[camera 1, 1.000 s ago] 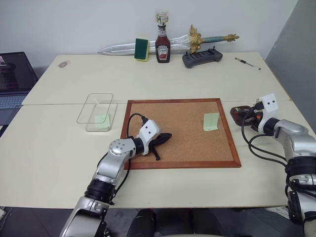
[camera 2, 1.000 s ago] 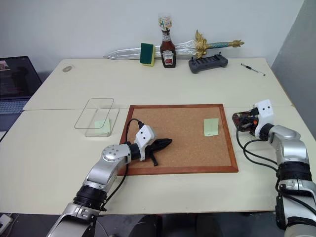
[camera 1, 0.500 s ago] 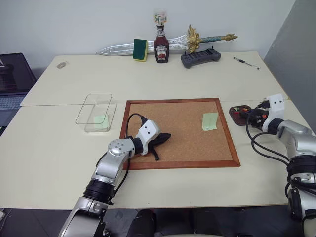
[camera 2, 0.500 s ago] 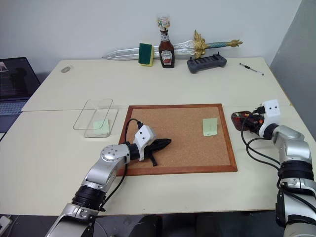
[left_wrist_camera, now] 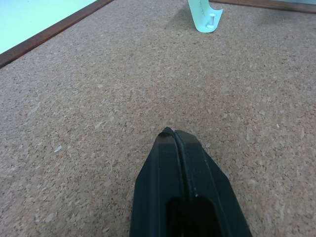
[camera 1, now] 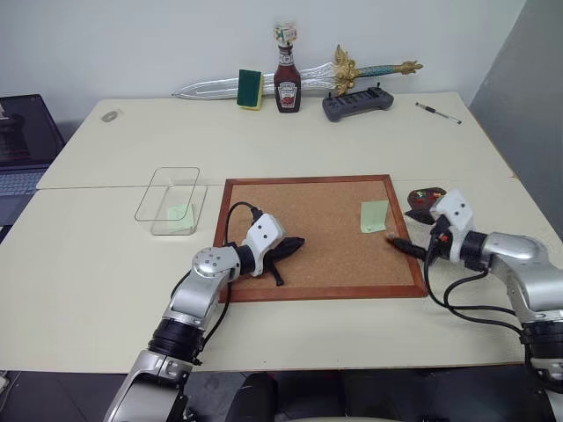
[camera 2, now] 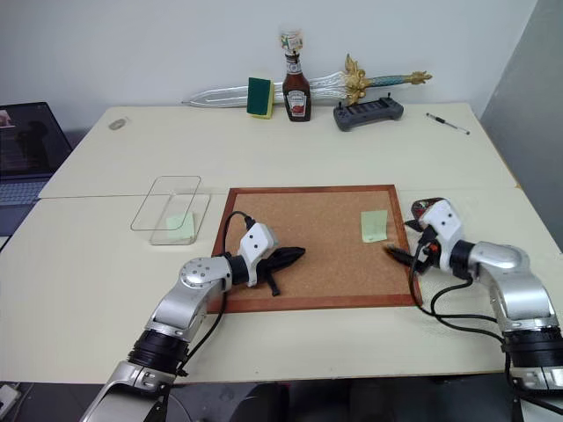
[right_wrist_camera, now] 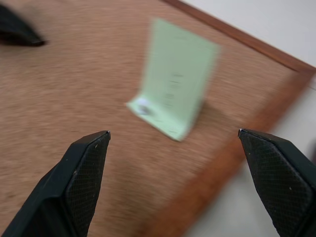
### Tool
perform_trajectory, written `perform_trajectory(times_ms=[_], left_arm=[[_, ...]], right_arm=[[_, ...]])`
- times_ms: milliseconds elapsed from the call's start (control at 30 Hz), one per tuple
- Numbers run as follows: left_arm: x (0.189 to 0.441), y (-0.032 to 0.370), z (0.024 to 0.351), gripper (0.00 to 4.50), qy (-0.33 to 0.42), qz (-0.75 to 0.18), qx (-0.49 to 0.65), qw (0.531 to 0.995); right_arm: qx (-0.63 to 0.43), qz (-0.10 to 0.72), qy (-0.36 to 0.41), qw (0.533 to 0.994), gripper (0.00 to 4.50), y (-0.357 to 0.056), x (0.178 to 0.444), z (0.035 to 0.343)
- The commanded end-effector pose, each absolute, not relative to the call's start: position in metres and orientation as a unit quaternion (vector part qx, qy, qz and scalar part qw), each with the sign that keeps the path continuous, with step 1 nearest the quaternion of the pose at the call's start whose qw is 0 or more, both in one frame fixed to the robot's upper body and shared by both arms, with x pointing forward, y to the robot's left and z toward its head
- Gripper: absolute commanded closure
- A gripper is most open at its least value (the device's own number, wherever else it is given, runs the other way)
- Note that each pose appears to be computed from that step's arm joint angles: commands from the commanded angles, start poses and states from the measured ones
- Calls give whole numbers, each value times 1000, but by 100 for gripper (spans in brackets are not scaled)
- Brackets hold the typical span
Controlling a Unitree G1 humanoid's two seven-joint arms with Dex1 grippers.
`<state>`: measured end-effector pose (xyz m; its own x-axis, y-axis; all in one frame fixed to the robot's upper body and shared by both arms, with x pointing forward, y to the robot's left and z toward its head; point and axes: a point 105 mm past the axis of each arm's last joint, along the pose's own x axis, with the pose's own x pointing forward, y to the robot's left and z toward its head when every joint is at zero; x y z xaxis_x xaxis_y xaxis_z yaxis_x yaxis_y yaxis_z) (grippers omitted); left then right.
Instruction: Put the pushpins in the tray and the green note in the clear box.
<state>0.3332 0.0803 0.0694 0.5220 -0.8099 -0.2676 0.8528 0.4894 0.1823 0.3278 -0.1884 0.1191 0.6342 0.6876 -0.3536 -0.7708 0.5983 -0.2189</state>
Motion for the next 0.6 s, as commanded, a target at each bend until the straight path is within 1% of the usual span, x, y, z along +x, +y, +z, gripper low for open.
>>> perform_trajectory(times_ms=[33, 167, 233, 267, 433, 600], left_arm=[[319, 80, 31, 450, 144, -498, 148, 842], [319, 80, 30, 450, 144, -497, 147, 843], [318, 79, 30, 450, 144, -496, 146, 844], [318, 79, 30, 450, 144, -496, 145, 844], [317, 80, 29, 450, 145, -494, 144, 845], [317, 80, 29, 450, 145, -493, 143, 846]], right_arm=[[-193, 430, 89, 878, 9, -174, 333, 130], [-191, 438, 89, 874, 9, -167, 339, 127], [-192, 439, 90, 873, 45, -165, 342, 125], [-192, 439, 91, 873, 54, -164, 344, 124], [-194, 440, 96, 872, 160, -162, 349, 119], [-197, 436, 97, 873, 249, -162, 352, 116]])
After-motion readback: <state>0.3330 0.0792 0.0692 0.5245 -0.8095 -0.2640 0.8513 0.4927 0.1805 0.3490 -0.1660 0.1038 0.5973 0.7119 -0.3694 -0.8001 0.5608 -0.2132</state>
